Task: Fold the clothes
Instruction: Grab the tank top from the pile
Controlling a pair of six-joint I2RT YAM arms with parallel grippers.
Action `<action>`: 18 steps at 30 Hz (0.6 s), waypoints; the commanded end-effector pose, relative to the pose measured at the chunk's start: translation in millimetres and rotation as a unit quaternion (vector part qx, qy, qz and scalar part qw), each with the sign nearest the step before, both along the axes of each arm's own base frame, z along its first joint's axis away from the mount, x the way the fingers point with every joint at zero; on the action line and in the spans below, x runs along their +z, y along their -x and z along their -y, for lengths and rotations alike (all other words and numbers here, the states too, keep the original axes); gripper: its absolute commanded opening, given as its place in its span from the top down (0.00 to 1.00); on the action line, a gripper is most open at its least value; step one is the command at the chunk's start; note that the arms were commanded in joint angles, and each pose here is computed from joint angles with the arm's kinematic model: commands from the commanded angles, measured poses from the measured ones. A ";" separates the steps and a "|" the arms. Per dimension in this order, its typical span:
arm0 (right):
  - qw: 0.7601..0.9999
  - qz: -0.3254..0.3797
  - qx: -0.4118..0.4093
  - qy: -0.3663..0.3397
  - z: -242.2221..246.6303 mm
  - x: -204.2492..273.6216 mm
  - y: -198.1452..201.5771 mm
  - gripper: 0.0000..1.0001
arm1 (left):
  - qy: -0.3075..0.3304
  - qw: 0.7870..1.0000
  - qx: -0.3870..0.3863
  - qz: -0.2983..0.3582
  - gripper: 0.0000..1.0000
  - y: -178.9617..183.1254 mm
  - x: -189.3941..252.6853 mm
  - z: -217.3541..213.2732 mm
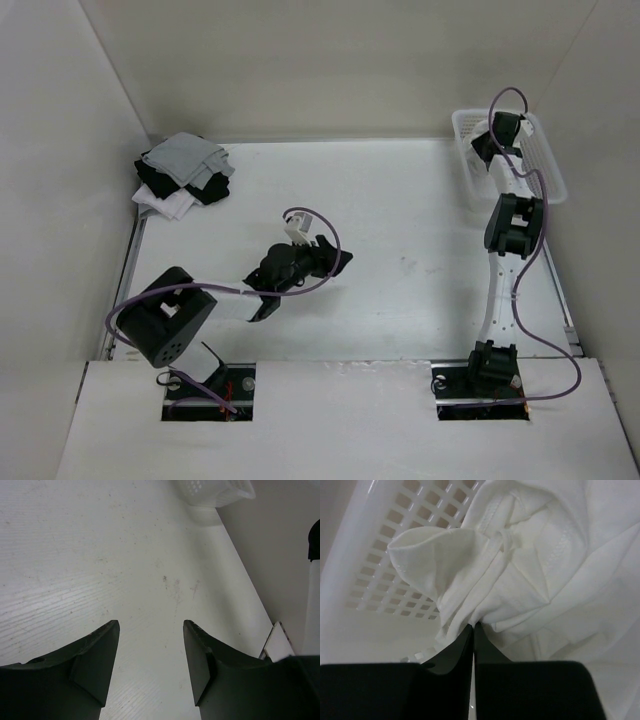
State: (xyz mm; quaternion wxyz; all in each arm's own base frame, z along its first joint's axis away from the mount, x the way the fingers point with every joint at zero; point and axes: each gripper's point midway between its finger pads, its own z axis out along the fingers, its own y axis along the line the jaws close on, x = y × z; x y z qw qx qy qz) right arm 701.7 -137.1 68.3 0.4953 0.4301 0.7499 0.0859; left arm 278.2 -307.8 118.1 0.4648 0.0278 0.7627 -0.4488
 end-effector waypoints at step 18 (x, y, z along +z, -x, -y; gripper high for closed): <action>0.868 0.474 0.146 0.039 -163.2 435.7 270.5 0.98 | 0.063 0.997 0.024 0.048 0.48 0.0 38.5 -21.3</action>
